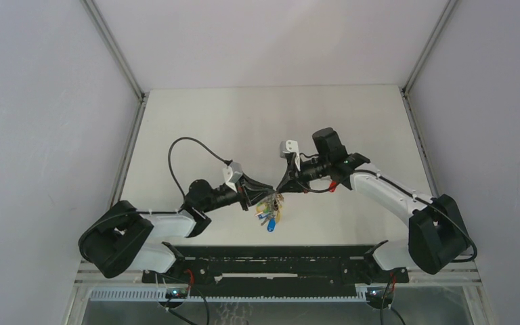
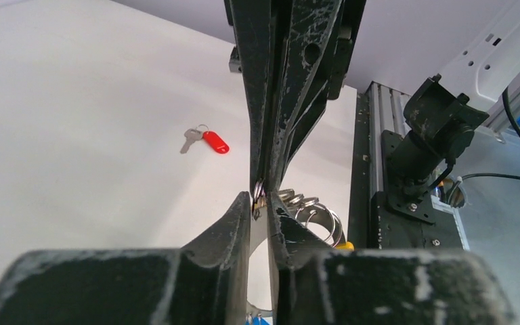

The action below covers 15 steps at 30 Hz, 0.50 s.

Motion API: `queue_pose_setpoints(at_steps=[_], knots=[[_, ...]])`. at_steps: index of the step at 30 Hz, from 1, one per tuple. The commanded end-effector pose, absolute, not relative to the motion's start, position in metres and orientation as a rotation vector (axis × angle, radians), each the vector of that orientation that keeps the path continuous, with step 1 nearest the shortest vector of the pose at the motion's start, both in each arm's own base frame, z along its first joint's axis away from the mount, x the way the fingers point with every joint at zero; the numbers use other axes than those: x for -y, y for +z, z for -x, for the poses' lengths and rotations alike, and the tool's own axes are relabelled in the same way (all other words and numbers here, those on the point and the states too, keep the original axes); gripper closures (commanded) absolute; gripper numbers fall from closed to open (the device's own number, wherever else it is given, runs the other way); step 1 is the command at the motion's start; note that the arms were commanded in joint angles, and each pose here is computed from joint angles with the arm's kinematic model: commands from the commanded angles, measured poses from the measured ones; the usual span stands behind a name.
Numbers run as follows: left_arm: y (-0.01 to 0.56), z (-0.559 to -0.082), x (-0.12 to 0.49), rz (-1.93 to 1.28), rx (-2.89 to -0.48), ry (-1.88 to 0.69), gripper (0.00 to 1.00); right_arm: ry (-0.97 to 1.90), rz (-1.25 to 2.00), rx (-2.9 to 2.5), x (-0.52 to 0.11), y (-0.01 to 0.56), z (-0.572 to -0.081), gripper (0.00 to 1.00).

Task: Put the keys on the keyring

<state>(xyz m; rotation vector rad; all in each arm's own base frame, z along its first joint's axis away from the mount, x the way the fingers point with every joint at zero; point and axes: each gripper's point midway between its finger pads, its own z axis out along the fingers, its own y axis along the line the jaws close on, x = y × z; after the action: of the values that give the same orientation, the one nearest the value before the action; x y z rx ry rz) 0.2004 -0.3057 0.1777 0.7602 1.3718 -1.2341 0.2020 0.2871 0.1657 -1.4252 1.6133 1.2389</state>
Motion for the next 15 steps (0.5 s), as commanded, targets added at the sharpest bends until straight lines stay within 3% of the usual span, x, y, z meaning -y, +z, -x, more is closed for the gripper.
queue_pose_setpoints(at_steps=[1,15], knots=[[0.183,-0.202,0.300,-0.814,-1.341,-1.164,0.78,1.091,1.516,-1.616,-0.284,0.180,-0.206,1.00],[0.188,-0.201,0.296,-0.845,-1.325,-1.120,0.67,0.724,1.823,-1.824,-0.271,0.179,-0.201,1.00]])
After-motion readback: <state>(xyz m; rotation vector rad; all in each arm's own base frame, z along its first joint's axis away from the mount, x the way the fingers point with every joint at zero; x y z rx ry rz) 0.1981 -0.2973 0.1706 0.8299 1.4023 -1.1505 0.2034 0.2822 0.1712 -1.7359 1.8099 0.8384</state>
